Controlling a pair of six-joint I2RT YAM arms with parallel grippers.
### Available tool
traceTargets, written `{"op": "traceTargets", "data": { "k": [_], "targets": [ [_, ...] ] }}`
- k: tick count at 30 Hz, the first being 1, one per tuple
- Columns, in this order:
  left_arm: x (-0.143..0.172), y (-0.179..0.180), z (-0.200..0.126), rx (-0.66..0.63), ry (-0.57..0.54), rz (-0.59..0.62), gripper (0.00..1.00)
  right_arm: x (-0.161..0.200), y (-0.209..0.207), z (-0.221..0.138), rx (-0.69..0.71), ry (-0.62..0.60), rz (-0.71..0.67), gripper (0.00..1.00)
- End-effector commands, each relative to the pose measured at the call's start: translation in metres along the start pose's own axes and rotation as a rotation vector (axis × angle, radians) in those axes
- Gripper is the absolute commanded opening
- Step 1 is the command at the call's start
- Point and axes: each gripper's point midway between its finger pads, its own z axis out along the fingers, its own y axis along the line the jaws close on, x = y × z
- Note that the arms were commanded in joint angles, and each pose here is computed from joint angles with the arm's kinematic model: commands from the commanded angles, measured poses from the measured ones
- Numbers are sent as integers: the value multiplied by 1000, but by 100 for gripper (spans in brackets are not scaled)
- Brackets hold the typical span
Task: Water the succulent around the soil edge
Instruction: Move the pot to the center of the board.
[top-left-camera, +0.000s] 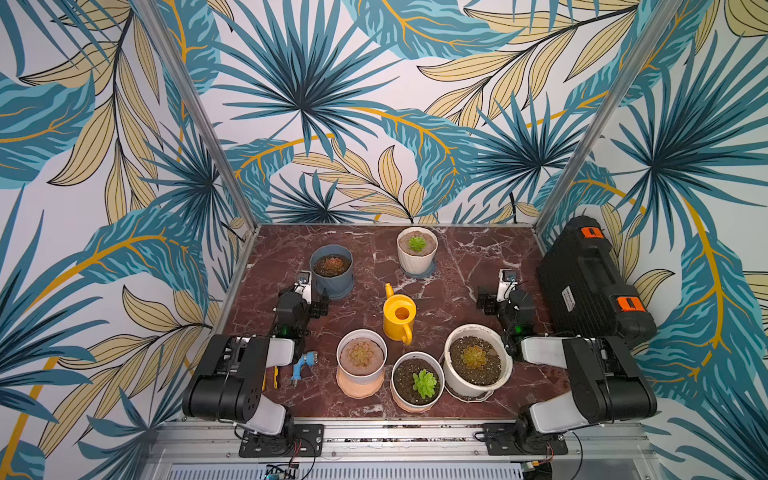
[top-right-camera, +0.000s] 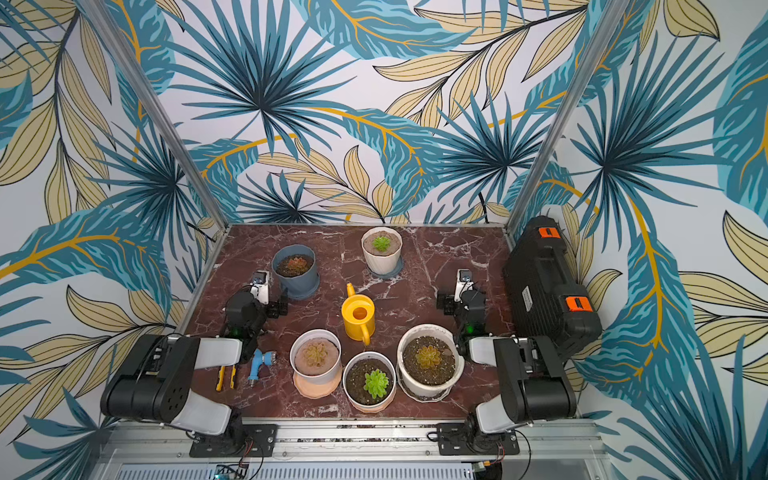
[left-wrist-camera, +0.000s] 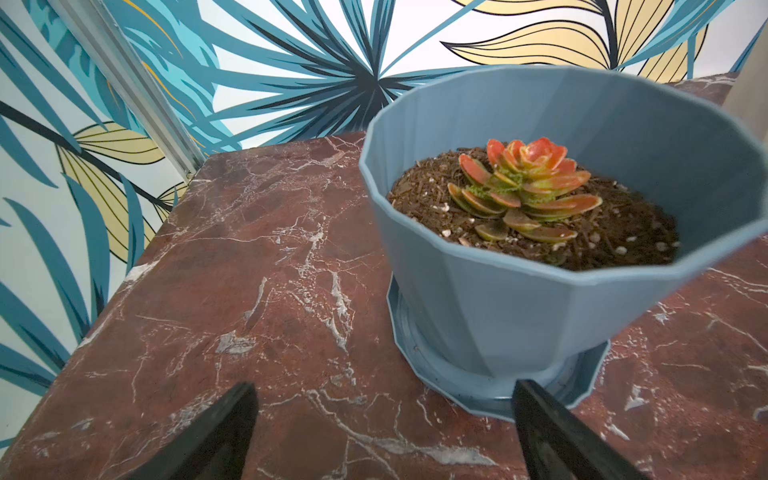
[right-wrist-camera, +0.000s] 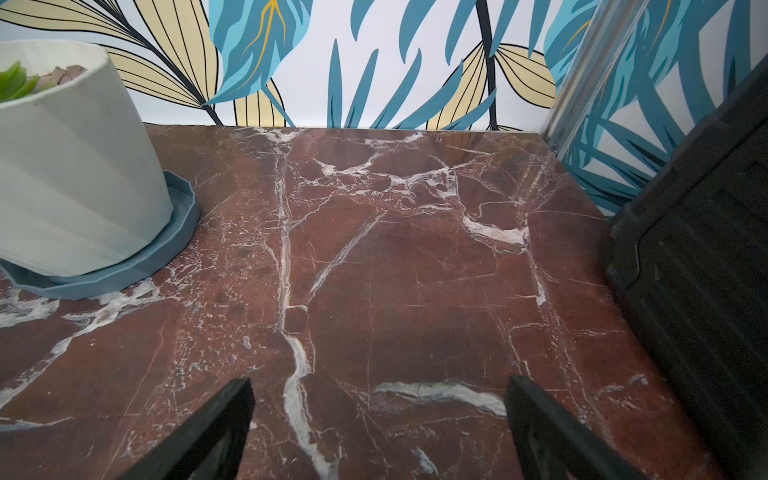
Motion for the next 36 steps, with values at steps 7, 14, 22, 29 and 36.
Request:
{"op": "traceTargets", "data": {
  "k": [7, 14, 22, 29, 36],
  "targets": [
    [-16, 1, 4, -11, -44, 2, 100, -5, 1, 2, -4, -14, 4, 100],
    [-17, 2, 4, -12, -45, 2, 100, -5, 2, 2, -6, -16, 4, 100],
    [-21, 26, -3, -147, -55, -56, 100, -5, 2, 2, -8, -15, 5, 100],
    [-39, 78, -62, -444, 33, -338, 100, -15, -8, -1, 56, -20, 15, 99],
    [-43, 48, -102, -235, 30, -630, 100, -46, -38, -32, 260, 265, 226, 99]
  ]
}}
